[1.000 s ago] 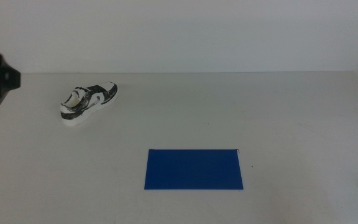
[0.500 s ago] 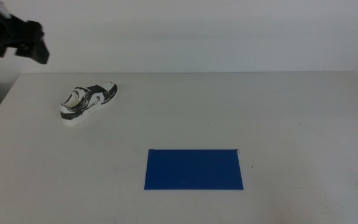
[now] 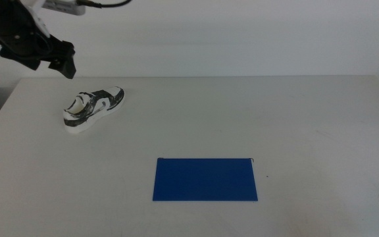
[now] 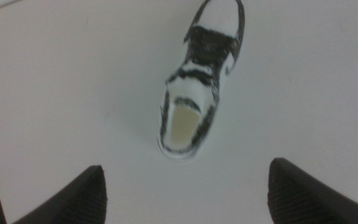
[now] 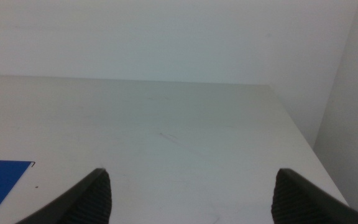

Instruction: Use one arm to grab the shoe from the table and place it on the mat.

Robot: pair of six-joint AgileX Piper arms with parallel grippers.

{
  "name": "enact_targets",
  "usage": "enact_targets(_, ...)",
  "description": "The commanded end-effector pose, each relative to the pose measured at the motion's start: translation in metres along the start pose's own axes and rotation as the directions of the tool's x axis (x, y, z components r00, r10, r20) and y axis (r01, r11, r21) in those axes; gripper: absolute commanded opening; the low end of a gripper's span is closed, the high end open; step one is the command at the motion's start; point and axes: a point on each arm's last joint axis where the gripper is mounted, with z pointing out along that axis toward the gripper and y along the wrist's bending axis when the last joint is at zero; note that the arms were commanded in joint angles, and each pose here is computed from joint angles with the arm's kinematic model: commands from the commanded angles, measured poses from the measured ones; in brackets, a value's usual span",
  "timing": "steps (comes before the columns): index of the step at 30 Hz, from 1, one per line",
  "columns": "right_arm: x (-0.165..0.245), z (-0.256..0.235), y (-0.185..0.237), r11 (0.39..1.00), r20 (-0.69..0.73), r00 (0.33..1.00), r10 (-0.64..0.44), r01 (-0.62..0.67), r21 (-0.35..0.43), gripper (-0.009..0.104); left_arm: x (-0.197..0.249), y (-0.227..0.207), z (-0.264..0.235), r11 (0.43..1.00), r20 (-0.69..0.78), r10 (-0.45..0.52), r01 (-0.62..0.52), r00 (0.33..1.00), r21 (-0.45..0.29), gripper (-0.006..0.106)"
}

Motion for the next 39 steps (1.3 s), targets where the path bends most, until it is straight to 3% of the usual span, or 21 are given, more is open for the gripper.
enact_targets(1,-0.011,-0.003,-0.001,1.000,0.109,0.994,-0.022,0.020,0.013,0.066,-0.018,0.002,-0.026,1.000,0.126,0.017,-0.014,0.992,-0.024,0.086)
enact_targets(16,-0.011,-0.003,-0.001,1.000,0.109,0.994,-0.022,0.020,0.013,0.066,-0.046,0.015,0.038,0.996,-0.016,0.073,-0.072,0.997,0.056,0.086)
enact_targets(39,-0.011,-0.003,-0.001,1.000,0.109,0.994,-0.022,0.020,0.013,0.066,-0.036,0.012,0.131,0.980,-0.075,0.104,-0.089,0.992,0.180,0.086)
